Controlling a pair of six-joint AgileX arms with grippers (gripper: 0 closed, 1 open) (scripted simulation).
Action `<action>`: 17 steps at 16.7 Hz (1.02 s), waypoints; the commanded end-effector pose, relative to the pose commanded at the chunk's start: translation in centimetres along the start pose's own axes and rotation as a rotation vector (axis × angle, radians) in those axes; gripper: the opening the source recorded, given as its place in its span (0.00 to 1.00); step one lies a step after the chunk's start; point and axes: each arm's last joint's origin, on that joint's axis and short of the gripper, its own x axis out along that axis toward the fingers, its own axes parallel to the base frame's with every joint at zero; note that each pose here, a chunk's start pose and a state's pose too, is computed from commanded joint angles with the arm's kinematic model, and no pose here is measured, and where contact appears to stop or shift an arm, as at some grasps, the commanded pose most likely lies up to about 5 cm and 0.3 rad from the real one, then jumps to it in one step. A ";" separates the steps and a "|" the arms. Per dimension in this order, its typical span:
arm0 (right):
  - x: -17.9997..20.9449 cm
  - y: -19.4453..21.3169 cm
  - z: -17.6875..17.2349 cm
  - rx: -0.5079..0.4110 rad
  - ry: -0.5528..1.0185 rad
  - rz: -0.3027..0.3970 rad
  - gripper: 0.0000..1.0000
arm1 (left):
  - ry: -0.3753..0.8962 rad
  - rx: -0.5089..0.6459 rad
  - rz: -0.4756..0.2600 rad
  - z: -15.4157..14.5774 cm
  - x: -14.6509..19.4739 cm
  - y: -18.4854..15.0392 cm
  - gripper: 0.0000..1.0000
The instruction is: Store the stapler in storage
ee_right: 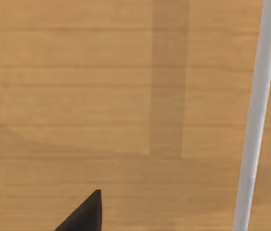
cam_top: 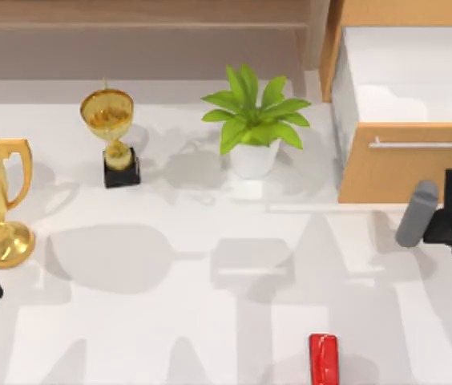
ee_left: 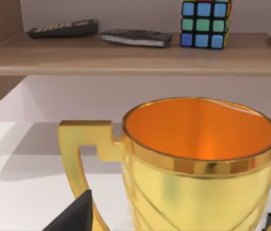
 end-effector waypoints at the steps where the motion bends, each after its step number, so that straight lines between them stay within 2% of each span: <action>1: 0.0 0.0 0.0 0.000 0.000 0.000 1.00 | 0.000 0.000 0.000 0.0 0.0 0.0 1.00; 14: -1.9 0.0 0.0 0.001 0.000 -0.002 1.00 | 0.000 0.000 0.000 0.0 0.0 0.0 1.00; 15: -2.0 1.1 -0.1 -0.021 0.004 0.055 1.00 | 0.000 0.000 0.000 0.0 0.0 0.0 1.00; 17: -2.0 1.1 -0.1 -0.021 0.004 0.055 1.00 | 0.000 0.000 0.000 0.0 0.0 0.0 1.00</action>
